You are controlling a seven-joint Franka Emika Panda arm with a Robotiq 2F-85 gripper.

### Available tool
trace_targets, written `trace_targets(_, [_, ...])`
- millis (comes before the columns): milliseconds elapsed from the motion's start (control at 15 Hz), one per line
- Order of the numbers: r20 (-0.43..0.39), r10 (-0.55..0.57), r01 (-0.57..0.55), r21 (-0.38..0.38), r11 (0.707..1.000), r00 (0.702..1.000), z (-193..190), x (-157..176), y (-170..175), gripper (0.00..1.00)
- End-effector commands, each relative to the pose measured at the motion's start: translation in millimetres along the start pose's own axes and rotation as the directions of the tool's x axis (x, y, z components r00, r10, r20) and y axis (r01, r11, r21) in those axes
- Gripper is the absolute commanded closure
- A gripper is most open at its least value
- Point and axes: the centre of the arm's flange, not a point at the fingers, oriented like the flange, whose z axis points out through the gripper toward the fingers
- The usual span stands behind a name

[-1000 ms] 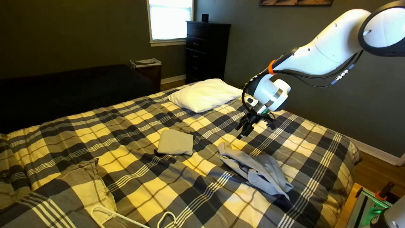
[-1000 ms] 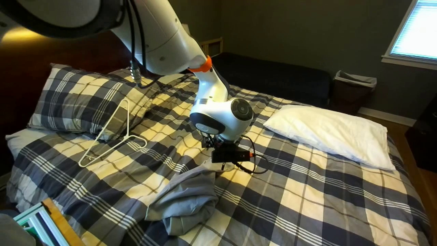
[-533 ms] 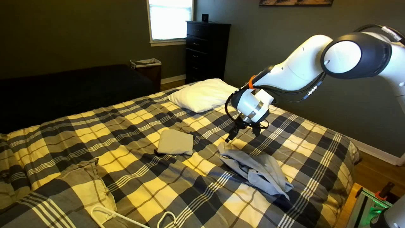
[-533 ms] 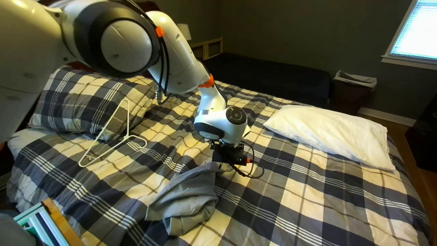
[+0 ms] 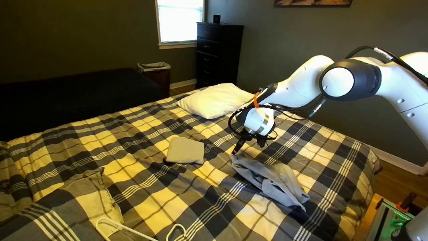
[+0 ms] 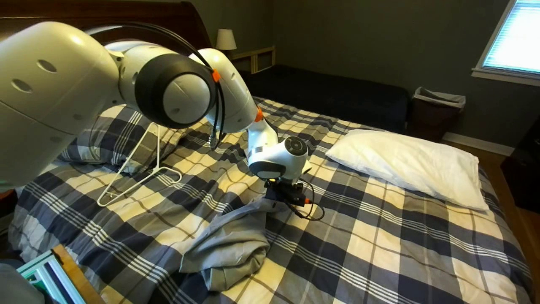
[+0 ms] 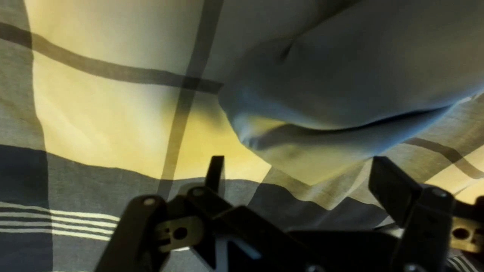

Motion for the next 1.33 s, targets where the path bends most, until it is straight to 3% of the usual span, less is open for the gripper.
trace_targets(0, [0.039, 0.018, -0.02, 0.064, 0.998, 0.999, 20, 8, 8, 0.29])
trace_targets(600, [0.07, 0.003, -0.013, 0.146, 0.989, 0.998, 21, 12, 5, 0.98])
trace_targets(933, [0.114, -0.097, 0.074, 0.192, 0.979, 0.989, -23, -11, -11, 0.99])
trace_targets(1267, [0.106, -0.285, 0.261, 0.198, 0.945, 0.953, -95, -49, -44, 0.99])
